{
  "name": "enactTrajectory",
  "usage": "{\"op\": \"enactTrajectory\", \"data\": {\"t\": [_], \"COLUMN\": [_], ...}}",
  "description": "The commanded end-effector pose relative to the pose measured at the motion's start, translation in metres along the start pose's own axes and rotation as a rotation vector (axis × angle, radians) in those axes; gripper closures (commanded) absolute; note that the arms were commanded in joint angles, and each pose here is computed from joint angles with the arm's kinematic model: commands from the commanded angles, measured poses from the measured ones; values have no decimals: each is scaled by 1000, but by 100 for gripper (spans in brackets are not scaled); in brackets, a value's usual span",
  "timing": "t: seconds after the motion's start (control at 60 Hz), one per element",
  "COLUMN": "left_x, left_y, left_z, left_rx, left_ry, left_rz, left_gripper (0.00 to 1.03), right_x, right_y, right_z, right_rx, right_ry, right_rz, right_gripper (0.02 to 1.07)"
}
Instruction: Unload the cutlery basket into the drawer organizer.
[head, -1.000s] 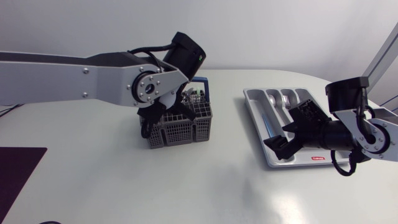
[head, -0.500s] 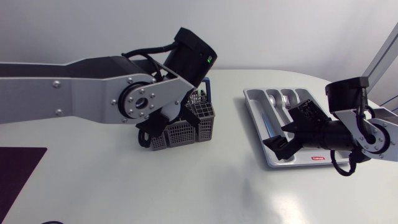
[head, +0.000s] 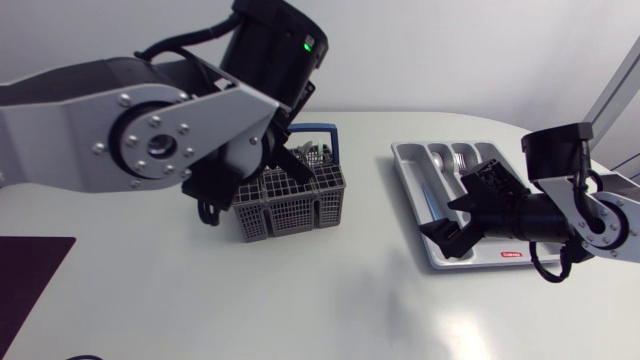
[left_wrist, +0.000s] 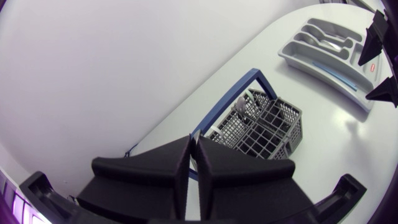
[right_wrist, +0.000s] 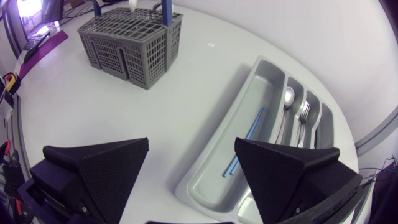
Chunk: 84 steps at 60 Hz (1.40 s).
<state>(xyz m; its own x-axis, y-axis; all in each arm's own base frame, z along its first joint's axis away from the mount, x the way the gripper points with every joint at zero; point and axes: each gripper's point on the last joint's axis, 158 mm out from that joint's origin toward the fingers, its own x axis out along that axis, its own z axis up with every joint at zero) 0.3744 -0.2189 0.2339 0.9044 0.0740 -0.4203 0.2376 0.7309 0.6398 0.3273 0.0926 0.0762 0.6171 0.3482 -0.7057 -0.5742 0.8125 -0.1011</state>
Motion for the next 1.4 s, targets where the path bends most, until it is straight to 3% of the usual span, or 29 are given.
{"op": "enactTrajectory", "data": {"t": [0.0,0.217,0.483,0.7,1.05,1.383], "left_x": [-17,-24,-17,-14,-8,-14], "left_y": [14,30,1,-37,-78,-99], "left_z": [14,19,21,30,49,62], "left_rx": [-55,-282,-433,-458,-474,-474], "left_ry": [-67,-102,-71,-48,-20,-5], "left_rz": [-28,-260,-549,-697,-839,-901], "left_gripper": [100,100,100,100,100,100], "right_x": [-8,-37,-66,-78,-59,-40], "right_y": [14,41,71,98,120,119], "right_z": [2,28,57,78,112,129], "right_rx": [-64,-164,-245,-275,-302,-338], "right_ry": [-41,-163,-252,-301,-281,-289], "right_rz": [19,27,75,135,141,50], "right_gripper": [7,7,7,10,16,22]}}
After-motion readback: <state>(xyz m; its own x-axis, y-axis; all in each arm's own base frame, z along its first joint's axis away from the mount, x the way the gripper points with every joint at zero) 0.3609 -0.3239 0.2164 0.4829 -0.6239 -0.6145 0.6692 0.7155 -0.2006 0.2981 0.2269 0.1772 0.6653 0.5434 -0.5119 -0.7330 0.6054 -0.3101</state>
